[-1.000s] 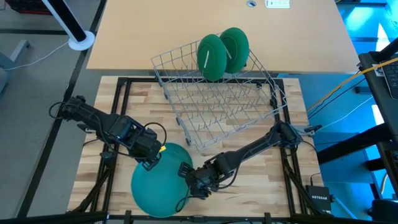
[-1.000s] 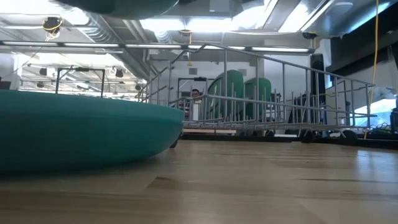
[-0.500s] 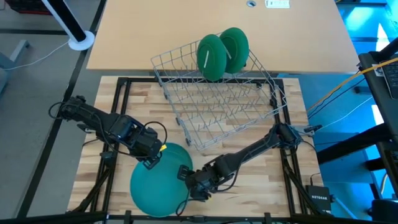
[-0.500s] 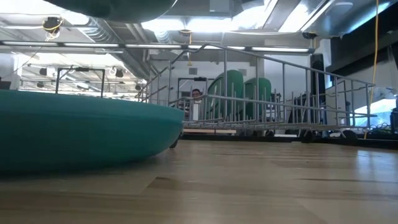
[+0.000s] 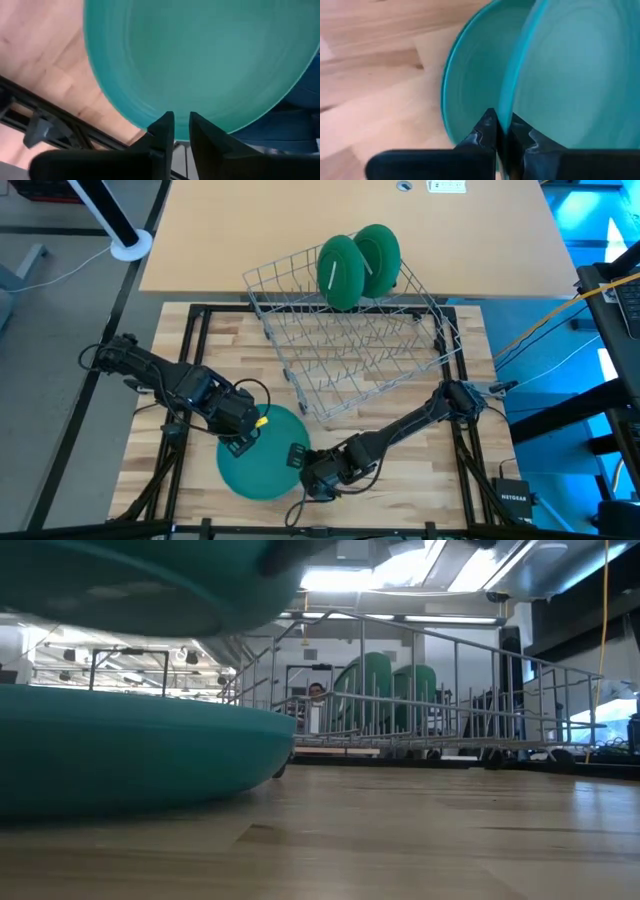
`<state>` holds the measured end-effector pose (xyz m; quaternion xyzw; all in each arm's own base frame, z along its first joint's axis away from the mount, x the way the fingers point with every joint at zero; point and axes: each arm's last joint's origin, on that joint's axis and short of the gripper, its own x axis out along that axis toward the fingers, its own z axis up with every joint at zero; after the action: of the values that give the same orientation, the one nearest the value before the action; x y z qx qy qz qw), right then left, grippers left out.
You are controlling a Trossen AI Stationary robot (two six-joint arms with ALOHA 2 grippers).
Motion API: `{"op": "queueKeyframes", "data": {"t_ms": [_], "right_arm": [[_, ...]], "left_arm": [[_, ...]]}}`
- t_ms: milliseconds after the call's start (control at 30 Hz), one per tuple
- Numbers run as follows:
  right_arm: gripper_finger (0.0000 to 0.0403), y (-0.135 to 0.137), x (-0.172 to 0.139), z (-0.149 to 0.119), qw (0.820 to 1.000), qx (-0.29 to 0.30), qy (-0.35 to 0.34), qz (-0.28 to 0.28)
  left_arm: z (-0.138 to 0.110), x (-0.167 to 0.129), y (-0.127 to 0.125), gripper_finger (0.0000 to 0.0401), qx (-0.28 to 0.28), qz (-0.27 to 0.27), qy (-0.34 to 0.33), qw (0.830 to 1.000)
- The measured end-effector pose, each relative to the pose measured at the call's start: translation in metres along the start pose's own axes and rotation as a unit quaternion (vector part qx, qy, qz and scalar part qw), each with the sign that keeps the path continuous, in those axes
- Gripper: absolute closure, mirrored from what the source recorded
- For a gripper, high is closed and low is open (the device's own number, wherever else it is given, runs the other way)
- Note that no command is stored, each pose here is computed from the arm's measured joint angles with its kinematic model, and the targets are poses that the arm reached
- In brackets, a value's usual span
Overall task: Sort dishes
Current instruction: Put the light green plate in the dish rack
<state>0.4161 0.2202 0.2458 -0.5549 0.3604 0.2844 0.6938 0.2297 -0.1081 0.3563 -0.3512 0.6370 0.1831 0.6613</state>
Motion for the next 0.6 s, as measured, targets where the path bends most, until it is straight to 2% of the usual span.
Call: {"op": "queueKeyframes", "data": {"t_ms": [100, 267, 500, 600], "right_arm": [[0.0391, 0.003, -0.002, 0.001, 1.000, -0.002, 0.003, 0.010], [0.0391, 0.004, -0.002, 0.000, 1.000, 0.008, 0.008, 0.017], [0.0391, 0.007, -0.002, -0.004, 0.999, 0.017, 0.038, 0.020], [0.0391, 0.008, -0.004, -0.005, 0.998, 0.015, 0.052, 0.018]], "left_arm": [[0.001, -0.001, 0.001, 0.0334, 0.019, -0.002, 0.001, 1.000], [-0.001, -0.003, 0.003, 0.0319, 0.012, -0.011, 0.015, 1.000], [-0.007, -0.011, 0.015, 0.0322, 0.012, 0.013, 0.032, 0.999], [-0.011, -0.022, 0.025, 0.0327, 0.003, 0.004, 0.005, 1.000]]}}
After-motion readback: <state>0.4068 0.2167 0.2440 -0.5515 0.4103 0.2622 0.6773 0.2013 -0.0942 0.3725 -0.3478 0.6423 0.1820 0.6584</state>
